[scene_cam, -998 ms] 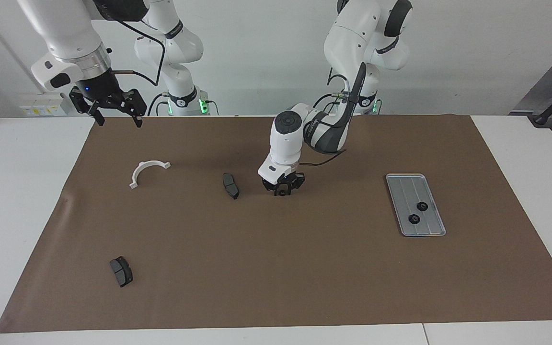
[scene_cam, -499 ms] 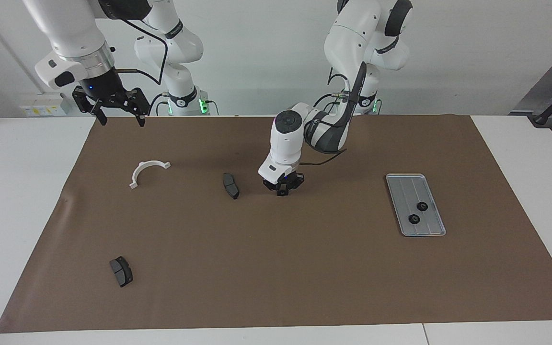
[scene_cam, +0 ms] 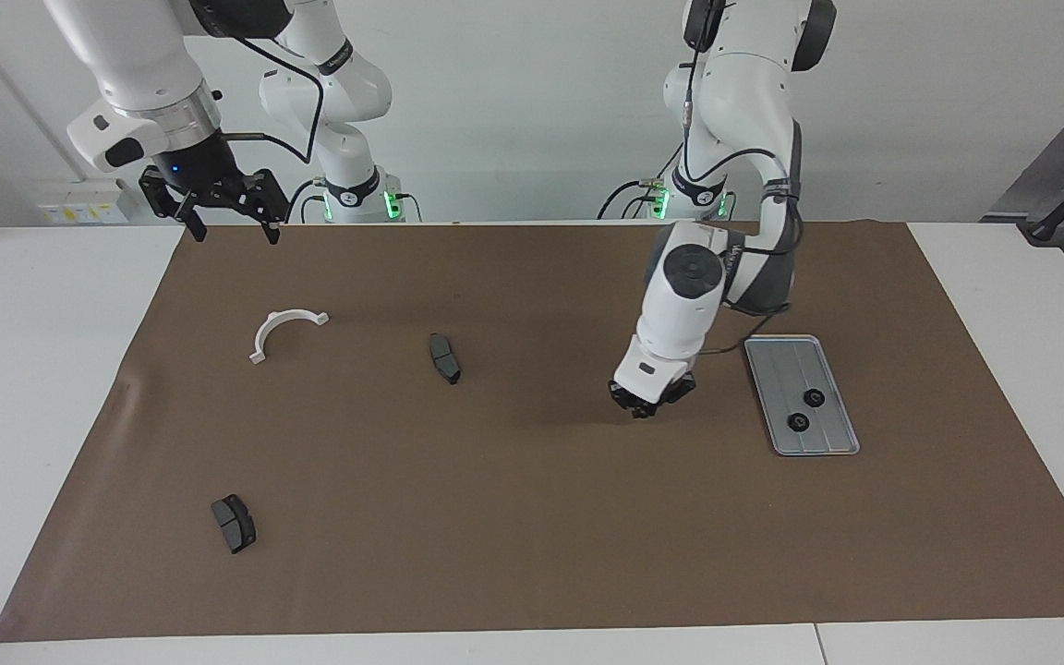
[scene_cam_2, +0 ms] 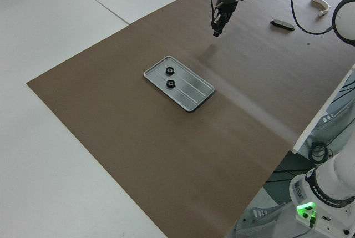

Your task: Pick bearing gear from pile to tray

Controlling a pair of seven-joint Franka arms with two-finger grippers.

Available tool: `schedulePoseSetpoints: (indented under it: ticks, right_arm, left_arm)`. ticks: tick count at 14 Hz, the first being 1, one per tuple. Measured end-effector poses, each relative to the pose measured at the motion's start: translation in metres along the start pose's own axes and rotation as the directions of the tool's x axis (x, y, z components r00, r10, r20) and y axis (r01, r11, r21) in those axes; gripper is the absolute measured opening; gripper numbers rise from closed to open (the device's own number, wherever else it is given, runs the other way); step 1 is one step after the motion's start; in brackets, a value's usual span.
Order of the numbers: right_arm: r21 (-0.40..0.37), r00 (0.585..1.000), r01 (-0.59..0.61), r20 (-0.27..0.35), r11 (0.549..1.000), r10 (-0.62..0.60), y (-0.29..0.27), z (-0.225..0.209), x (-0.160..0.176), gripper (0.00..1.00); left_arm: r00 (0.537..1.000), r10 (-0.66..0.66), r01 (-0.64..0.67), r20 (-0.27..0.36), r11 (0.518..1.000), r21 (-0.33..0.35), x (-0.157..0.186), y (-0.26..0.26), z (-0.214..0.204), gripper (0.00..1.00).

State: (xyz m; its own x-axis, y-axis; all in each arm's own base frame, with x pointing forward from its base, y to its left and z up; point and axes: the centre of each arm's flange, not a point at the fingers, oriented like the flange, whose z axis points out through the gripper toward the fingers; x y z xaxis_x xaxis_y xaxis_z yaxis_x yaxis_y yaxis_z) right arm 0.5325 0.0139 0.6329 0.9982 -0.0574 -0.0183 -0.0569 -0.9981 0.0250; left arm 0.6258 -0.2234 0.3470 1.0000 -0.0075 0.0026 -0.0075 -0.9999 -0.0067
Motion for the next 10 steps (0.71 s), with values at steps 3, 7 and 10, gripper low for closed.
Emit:
schedulePoseSetpoints:
  ticks: [3, 7, 10]
  right_arm:
    - [0.000, 1.000, 0.000, 0.000, 1.000, 0.000, 0.000, 0.000, 0.000, 1.00]
    - [0.000, 1.000, 0.000, 0.000, 1.000, 0.000, 0.000, 0.000, 0.000, 1.00]
    - [0.000, 1.000, 0.000, 0.000, 1.000, 0.000, 0.000, 0.000, 0.000, 1.00]
  left_arm:
    - [0.992, 0.117, -0.118, 0.047, 0.993, 0.006, 0.013, -0.090, -0.018, 0.24]
    - [0.969, 0.232, -0.232, 0.090, 0.973, -0.010, 0.004, -0.176, -0.016, 0.24]
    - [0.947, 0.296, -0.294, 0.122, 0.955, -0.031, -0.012, -0.216, -0.001, 0.24]
